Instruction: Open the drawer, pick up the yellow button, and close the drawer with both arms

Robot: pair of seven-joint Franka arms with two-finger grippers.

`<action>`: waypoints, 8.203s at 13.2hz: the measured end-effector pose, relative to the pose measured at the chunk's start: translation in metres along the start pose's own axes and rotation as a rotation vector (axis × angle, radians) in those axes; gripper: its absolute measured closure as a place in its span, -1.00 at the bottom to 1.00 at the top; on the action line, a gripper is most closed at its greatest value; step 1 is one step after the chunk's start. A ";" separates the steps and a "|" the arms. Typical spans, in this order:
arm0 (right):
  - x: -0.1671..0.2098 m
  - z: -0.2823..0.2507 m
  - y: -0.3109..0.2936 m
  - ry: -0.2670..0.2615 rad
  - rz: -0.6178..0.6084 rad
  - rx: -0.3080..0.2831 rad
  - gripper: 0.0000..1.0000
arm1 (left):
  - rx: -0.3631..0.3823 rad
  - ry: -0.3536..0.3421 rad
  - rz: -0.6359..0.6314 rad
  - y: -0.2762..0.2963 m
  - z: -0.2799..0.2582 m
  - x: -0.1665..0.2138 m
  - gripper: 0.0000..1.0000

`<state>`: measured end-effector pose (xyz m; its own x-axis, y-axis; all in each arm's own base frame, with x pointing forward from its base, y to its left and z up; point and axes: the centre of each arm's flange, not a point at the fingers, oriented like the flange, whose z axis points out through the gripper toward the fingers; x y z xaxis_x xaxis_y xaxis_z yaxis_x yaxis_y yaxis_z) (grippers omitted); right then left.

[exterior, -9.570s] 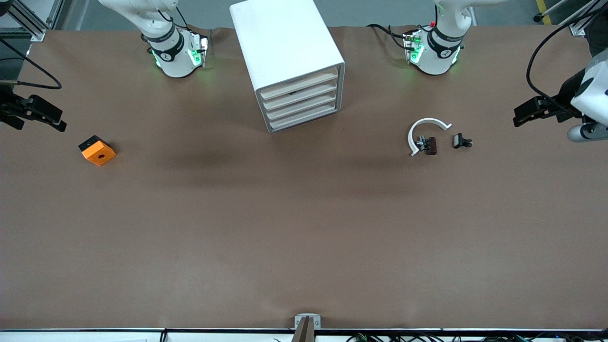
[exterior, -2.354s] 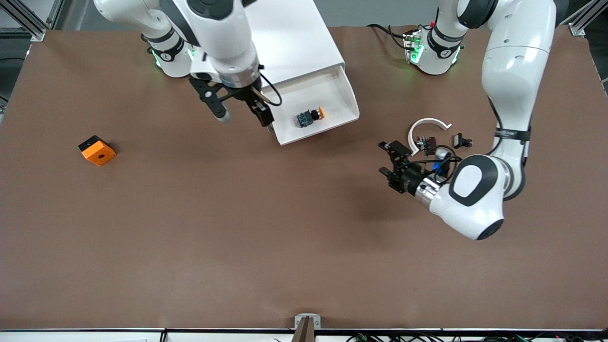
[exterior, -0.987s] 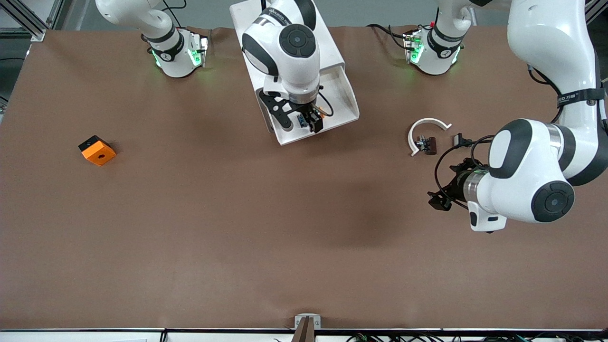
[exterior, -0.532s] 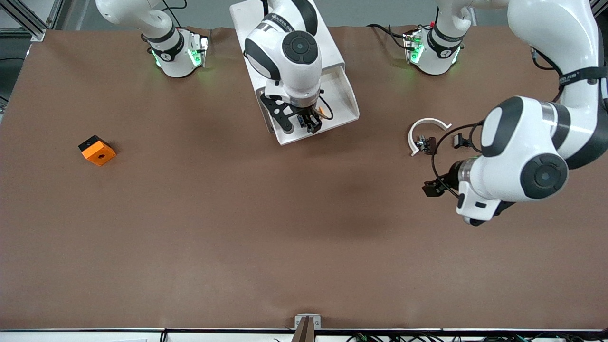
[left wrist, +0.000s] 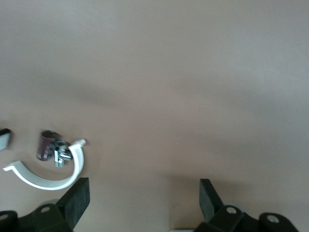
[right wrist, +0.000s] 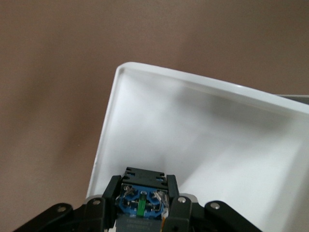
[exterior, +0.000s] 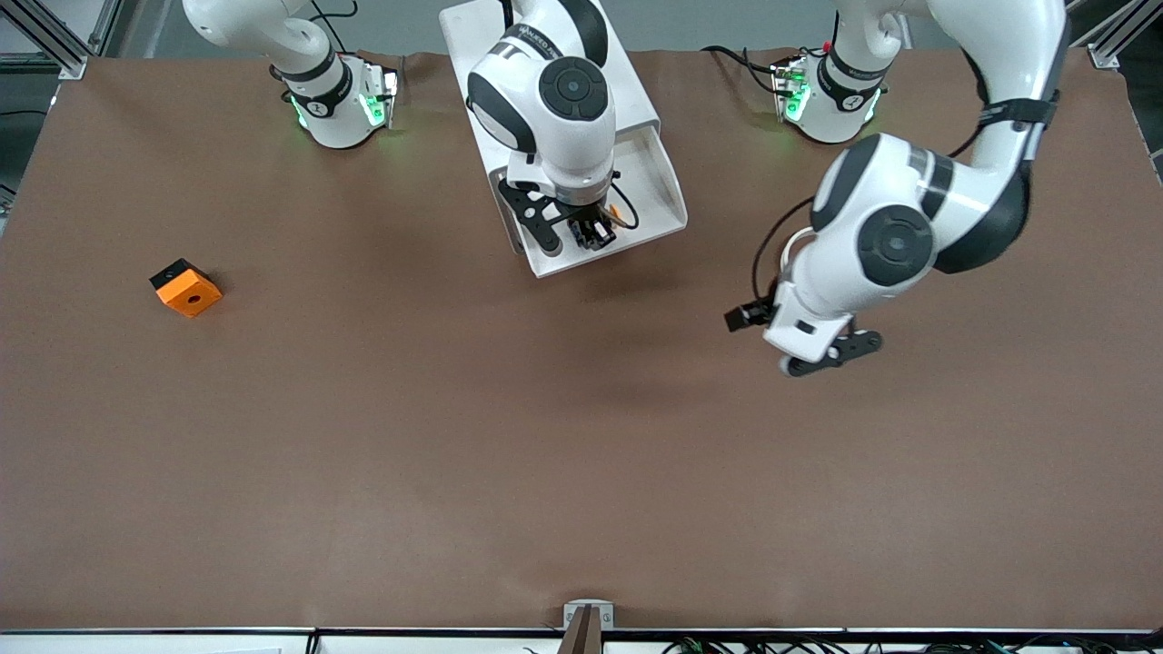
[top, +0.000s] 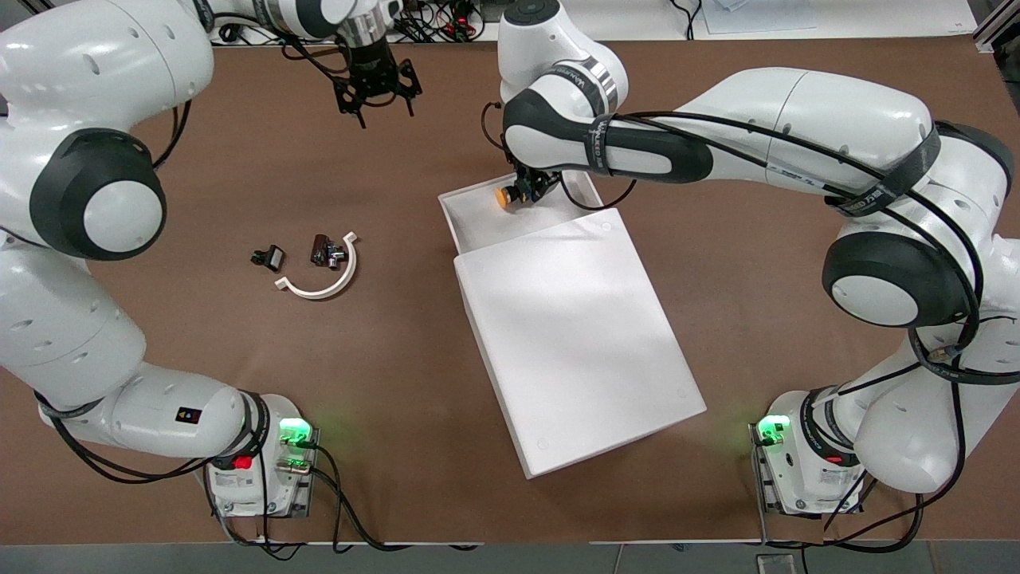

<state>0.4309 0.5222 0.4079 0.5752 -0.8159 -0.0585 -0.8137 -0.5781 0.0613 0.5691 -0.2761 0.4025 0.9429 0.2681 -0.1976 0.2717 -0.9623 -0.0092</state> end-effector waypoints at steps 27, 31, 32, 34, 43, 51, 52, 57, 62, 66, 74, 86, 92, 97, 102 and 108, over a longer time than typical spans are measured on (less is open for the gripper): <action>0.630 0.046 0.202 0.030 -0.940 -0.045 0.15 | 0.019 -0.032 -0.101 0.185 0.093 -0.230 -1.00; 0.644 0.110 0.202 -0.001 -0.978 -0.081 0.15 | 0.032 -0.091 -0.135 0.193 0.099 -0.264 -1.00; 0.645 0.121 0.201 0.007 -0.983 -0.076 0.15 | 0.035 -0.109 -0.140 0.194 0.103 -0.266 -1.00; 0.643 0.145 0.200 0.045 -0.991 -0.058 0.15 | 0.041 -0.135 -0.163 0.195 0.109 -0.268 -1.00; 0.656 0.206 0.226 0.067 -1.034 -0.036 0.15 | -0.015 -0.038 -0.279 0.180 0.073 -0.196 -1.00; 0.656 0.204 0.224 0.077 -1.036 -0.031 -0.87 | -0.042 0.203 -0.500 0.034 -0.001 0.013 -1.00; 0.656 0.201 0.223 0.082 -1.036 -0.030 -1.00 | -0.036 0.208 -0.491 0.012 -0.009 0.031 -1.00; 0.657 0.165 0.221 0.092 -1.014 -0.031 -1.00 | 0.025 0.185 -0.354 -0.085 -0.060 0.091 -1.00; 0.623 0.087 0.213 0.019 -0.894 -0.057 -1.00 | 0.050 0.198 -0.114 -0.177 -0.115 0.121 -1.00; 0.584 0.002 0.217 -0.006 -0.862 -0.045 -1.00 | 0.099 0.205 0.001 -0.208 -0.163 0.094 -1.00; 0.530 -0.117 0.238 0.087 -0.891 -0.018 -1.00 | 0.078 0.173 0.125 -0.235 -0.241 0.009 -1.00; 0.520 -0.213 0.233 0.198 -0.902 0.035 -1.00 | 0.086 0.167 0.204 -0.241 -0.237 -0.051 -1.00; 0.523 -0.234 0.238 0.227 -0.890 0.050 -1.00 | 0.083 0.165 0.198 -0.243 -0.228 -0.040 -1.00; 0.525 -0.256 0.253 0.193 -0.865 0.047 -1.00 | 0.083 0.156 0.193 -0.244 -0.223 -0.034 -1.00; 0.530 -0.257 0.258 0.155 -0.843 0.132 -1.00 | 0.083 0.148 0.192 -0.254 -0.221 -0.029 -1.00; 0.528 -0.257 0.256 0.166 -0.855 0.107 -1.00 | 0.056 0.147 0.208 -0.250 -0.223 -0.031 -1.00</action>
<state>0.5479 -0.0598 0.6490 0.9895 -0.1001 0.1043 -0.0973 -0.9948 -0.0315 0.5151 -0.0333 0.6296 0.9964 0.0634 -0.0566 0.0613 -0.9974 -0.0381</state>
